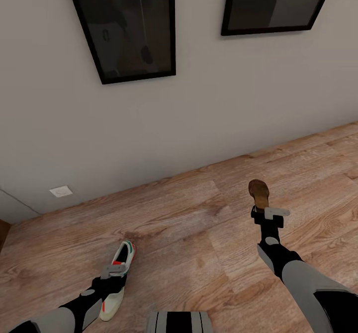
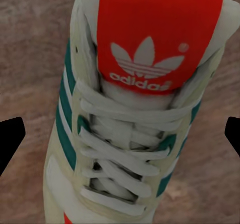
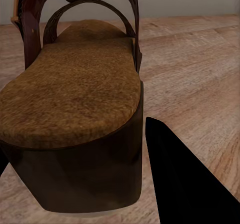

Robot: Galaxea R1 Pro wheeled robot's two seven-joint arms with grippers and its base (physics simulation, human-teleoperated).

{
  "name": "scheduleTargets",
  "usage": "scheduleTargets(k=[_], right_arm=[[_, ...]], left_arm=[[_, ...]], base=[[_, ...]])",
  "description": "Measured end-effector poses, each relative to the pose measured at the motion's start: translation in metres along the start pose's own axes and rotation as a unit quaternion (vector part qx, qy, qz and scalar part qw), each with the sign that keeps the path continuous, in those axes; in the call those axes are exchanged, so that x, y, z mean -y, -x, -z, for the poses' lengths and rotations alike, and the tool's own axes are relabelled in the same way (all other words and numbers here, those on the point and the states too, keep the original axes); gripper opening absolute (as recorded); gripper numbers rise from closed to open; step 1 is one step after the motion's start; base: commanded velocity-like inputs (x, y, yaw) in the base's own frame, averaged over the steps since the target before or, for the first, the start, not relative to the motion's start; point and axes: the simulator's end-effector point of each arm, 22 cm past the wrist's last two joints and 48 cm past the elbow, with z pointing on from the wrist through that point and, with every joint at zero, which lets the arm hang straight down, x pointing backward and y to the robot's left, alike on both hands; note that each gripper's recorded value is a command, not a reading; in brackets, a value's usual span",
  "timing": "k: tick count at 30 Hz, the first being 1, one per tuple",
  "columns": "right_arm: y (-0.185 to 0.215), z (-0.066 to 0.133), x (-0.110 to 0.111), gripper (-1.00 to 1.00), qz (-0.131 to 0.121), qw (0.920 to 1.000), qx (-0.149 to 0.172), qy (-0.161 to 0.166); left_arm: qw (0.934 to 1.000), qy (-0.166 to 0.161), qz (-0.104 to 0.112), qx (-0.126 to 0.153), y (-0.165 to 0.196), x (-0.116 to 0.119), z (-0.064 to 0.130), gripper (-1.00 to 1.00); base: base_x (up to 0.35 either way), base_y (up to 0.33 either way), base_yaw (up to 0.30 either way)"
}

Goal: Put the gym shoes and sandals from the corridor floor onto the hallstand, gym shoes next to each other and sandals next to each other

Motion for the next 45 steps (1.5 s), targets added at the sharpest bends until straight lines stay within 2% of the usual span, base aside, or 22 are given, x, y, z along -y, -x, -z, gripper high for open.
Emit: scheduleTargets(k=[45], right_arm=[[0.0002,-0.0001,0.0000,-1.00,0.000,1.0000,0.000,0.000]], left_arm=[[1.0000,-0.001,-0.001,-0.001,-0.0006,0.0008,0.0000,1.00]], base=[[0.039,0.000,0.000]])
